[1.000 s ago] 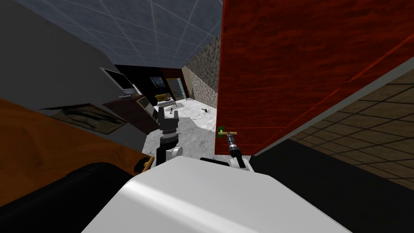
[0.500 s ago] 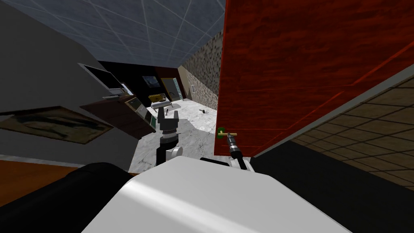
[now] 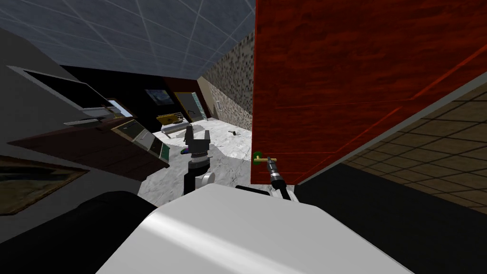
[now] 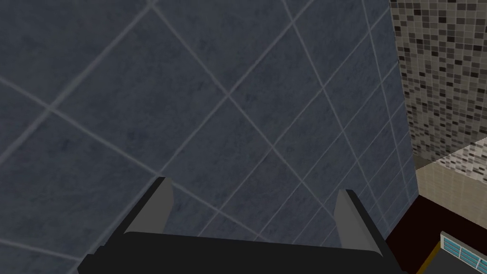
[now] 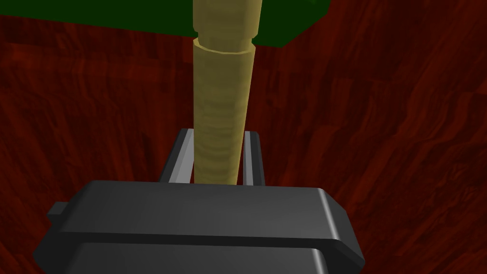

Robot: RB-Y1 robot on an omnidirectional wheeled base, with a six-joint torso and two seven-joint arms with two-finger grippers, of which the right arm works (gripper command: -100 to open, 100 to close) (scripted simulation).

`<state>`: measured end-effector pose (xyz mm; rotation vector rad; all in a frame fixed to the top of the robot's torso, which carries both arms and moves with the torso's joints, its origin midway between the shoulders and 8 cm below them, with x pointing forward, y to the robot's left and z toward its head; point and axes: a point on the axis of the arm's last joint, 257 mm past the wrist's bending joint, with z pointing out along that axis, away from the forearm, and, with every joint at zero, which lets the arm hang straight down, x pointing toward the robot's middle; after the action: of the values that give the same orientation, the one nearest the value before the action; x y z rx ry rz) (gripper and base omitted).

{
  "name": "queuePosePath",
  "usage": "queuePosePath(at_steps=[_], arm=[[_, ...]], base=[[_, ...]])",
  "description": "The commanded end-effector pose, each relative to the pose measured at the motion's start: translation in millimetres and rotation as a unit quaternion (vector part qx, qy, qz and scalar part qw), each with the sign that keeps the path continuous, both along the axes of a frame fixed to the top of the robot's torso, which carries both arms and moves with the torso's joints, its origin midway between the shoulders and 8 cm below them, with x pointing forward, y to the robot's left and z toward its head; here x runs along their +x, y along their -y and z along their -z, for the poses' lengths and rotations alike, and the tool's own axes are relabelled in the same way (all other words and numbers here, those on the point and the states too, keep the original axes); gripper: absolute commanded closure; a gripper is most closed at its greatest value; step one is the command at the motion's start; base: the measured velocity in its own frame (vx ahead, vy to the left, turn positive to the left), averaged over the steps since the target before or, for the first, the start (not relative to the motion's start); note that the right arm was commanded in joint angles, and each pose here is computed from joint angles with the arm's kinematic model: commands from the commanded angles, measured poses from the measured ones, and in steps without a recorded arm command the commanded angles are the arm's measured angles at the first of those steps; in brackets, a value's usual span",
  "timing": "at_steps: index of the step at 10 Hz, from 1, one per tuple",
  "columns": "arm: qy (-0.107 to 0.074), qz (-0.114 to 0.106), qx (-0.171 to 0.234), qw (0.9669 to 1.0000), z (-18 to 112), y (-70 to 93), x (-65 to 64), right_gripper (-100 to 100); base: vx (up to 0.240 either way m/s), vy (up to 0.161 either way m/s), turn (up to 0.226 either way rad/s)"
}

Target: Push the door open

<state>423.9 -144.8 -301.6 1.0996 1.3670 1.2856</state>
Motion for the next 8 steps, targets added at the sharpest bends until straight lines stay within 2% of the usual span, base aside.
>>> queuePosePath(at_steps=[1,6,7,8], arm=[[0.002,0.003,0.0,1.0,-1.5,2.5,-2.5,100],[0.005,0.006,0.021,0.9998,-7.4,-12.5,-10.0,100],[0.005,0.01,0.016,0.9998,-7.4,-4.9,-9.6,100],[0.005,0.016,0.005,0.9998,-5.6,10.9,-10.3,100]], base=[[0.197,0.124,-0.181],[0.151,0.127,-0.177],[0.039,0.042,-0.059],[0.13,0.068,-0.076]])
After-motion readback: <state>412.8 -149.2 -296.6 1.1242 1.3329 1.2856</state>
